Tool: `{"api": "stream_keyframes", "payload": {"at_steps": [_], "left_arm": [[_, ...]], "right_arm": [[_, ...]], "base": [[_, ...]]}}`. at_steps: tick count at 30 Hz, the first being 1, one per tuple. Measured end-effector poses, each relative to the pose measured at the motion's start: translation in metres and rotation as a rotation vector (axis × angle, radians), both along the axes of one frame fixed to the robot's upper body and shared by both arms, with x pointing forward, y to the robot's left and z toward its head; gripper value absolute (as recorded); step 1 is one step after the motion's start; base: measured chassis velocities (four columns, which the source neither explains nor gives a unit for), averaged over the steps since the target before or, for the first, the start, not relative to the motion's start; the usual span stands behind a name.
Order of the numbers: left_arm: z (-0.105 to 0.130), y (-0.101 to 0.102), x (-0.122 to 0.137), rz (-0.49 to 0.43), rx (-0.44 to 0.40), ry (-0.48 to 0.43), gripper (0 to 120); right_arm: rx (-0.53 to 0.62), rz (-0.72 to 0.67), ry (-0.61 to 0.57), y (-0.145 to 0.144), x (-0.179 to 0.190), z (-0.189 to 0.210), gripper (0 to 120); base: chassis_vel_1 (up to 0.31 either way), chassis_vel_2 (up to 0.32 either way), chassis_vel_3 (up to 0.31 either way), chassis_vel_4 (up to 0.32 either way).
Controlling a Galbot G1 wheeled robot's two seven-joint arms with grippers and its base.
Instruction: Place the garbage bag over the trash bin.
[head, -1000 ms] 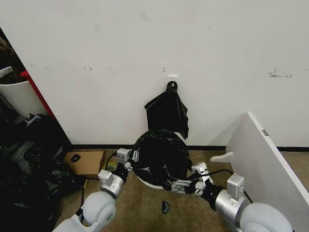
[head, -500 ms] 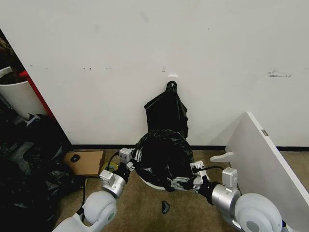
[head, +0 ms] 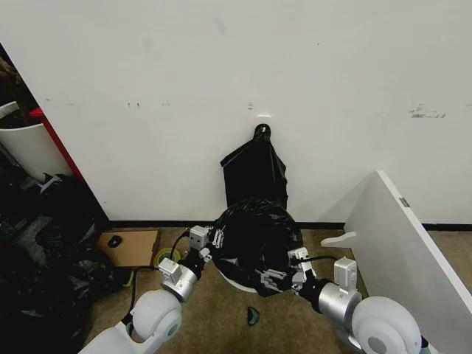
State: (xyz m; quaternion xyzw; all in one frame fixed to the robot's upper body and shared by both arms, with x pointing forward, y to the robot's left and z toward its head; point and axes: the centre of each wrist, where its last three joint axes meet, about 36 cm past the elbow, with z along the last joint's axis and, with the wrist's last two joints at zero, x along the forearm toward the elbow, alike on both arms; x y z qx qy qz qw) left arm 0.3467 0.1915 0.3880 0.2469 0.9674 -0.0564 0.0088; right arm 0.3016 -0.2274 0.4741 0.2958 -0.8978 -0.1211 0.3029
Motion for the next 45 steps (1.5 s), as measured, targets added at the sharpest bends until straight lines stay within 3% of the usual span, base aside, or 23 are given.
{"api": "stream_keyframes", "payload": {"at_steps": [17, 34, 39, 40, 45], "left_arm": [[-0.001, -0.002, 0.003, 0.018, -0.004, 0.007, 4], [0.013, -0.005, 0.021, 0.141, -0.114, 0.112, 4], [0.019, 0.004, 0.022, 0.205, -0.155, 0.16, 4], [0.026, 0.006, 0.024, 0.222, -0.198, 0.203, 4], [0.032, 0.004, 0.023, 0.219, -0.229, 0.236, 4]], "right_arm": [[-0.021, 0.002, -0.011, 0.001, -0.004, -0.001, 0], [-0.103, 0.121, -0.237, 0.015, -0.044, 0.011, 0], [-0.148, 0.204, -0.312, 0.019, -0.05, -0.001, 0], [-0.2, 0.246, -0.337, 0.022, -0.054, -0.02, 0], [-0.237, 0.277, -0.355, 0.028, -0.056, -0.043, 0]], "base": [[0.0, 0.0, 0.0, 0.0], [0.0, 0.0, 0.0, 0.0], [0.0, 0.0, 0.0, 0.0], [0.0, 0.0, 0.0, 0.0], [0.0, 0.0, 0.0, 0.0]]}}
